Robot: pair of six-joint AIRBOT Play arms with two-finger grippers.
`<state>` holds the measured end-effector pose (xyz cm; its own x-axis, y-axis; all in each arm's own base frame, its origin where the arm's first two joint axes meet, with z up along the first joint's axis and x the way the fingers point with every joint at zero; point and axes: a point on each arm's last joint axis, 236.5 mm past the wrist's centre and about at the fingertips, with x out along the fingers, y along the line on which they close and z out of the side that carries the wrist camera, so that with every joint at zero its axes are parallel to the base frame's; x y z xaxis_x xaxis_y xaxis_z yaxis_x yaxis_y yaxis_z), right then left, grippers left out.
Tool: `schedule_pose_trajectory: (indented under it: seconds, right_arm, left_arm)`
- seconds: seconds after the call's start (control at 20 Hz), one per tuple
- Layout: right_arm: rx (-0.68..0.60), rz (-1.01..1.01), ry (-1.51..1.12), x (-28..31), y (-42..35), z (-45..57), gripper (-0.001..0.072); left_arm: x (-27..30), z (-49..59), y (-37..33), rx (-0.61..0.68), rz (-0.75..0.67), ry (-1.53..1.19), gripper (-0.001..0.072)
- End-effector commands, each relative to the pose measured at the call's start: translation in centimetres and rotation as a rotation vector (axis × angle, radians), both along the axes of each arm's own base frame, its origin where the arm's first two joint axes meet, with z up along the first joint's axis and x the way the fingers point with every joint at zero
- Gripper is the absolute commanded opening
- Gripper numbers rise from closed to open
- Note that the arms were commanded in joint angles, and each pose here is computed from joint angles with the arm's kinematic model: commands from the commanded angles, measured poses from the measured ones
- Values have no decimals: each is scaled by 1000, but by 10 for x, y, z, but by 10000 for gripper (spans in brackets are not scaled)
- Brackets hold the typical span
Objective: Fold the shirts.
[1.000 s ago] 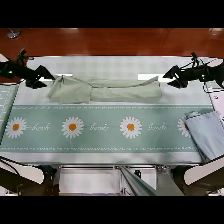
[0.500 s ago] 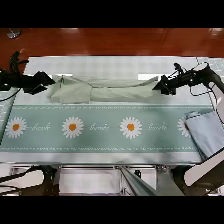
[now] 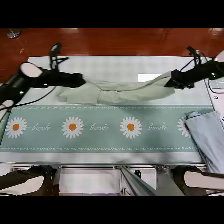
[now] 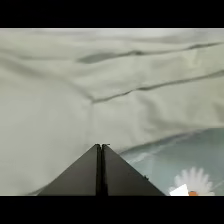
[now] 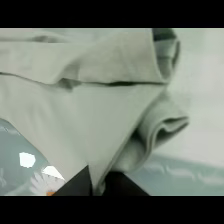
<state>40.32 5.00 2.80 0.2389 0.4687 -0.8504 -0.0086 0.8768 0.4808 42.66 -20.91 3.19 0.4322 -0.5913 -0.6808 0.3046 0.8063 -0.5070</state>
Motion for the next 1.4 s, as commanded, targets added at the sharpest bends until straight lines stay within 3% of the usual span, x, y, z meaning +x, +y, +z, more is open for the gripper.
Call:
schedule_pose_trajectory:
  seconds: [0.0, 0.2, 0.35, 0.6, 0.75, 0.95, 1.1, 1.25, 1.35]
  right_arm:
    - [-111, 0, -121, -68, -6, 30, 25]
    - [-107, -46, -223, -124, 6, 63, 25]
    - [-106, -52, -288, -139, 10, 86, 25]
    - [-61, -57, -301, -138, 19, 93, 25]
    - [-26, -51, -298, -138, 26, 95, 25]
    - [57, -3, -316, -136, 54, 105, 25]
    - [112, 70, -317, -119, 94, 113, 25]
    - [153, 179, -289, -88, 155, 111, 25]
    - [166, 256, -266, -62, 204, 100, 25]
  left_arm:
    - [-14, 4, -108, -31, -145, -60, 31]
    - [-54, -31, -226, -62, -307, 72, 31]
    - [-121, -76, -282, -17, -488, 246, 31]
    - [-212, -100, -330, -9, -650, 343, 32]
    - [-193, -83, -319, -23, -644, 345, 32]
    - [-79, -14, -238, -95, -463, 277, 32]
    - [-12, 36, -110, -40, -308, 230, 32]
    - [14, 103, 32, 4, -87, 114, 32]
    - [0, 144, 102, 15, 55, -5, 33]
